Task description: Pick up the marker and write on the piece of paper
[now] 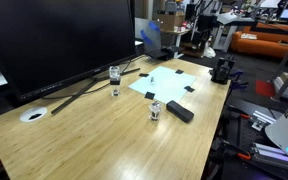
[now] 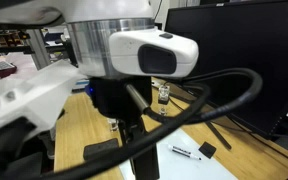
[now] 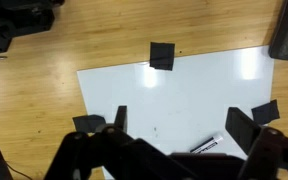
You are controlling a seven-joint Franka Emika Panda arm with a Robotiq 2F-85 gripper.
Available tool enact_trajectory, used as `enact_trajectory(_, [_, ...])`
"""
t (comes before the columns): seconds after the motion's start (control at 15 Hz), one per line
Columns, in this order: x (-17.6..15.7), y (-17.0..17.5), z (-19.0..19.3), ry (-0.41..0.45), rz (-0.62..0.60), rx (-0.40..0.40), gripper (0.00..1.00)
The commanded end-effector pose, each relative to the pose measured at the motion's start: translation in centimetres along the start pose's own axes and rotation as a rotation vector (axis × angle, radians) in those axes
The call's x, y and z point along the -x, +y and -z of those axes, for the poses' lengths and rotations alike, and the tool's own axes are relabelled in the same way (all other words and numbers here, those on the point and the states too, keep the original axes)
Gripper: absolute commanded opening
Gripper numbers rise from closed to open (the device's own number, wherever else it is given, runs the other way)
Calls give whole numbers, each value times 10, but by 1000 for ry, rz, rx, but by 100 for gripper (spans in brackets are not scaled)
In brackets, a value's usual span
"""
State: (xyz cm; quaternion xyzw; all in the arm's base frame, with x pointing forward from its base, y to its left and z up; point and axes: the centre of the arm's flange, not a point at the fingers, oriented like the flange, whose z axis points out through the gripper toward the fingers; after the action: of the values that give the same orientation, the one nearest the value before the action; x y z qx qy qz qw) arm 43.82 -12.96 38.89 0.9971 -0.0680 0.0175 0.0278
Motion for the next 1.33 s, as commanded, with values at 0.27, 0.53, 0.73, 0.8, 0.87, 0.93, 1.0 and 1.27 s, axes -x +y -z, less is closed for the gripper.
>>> enact_trajectory(0.27, [0,0,-7,-17,1,0,100])
enact_trajectory(0.53, [0,-1,-6,-16,1,0,100])
enact_trajectory(0.73, [0,-1,-6,-15,1,0,100])
enact_trajectory(0.8, [-4,-3,-5,-12,8,-4,100])
enact_trajectory(0.87, [-13,-6,-4,-1,20,-30,100])
enact_trajectory(0.93, [-21,-10,-1,14,23,-31,100])
enact_trajectory(1.0, [-34,-16,2,44,28,-45,100])
enact_trajectory(1.27, [-88,-46,0,86,22,-73,100])
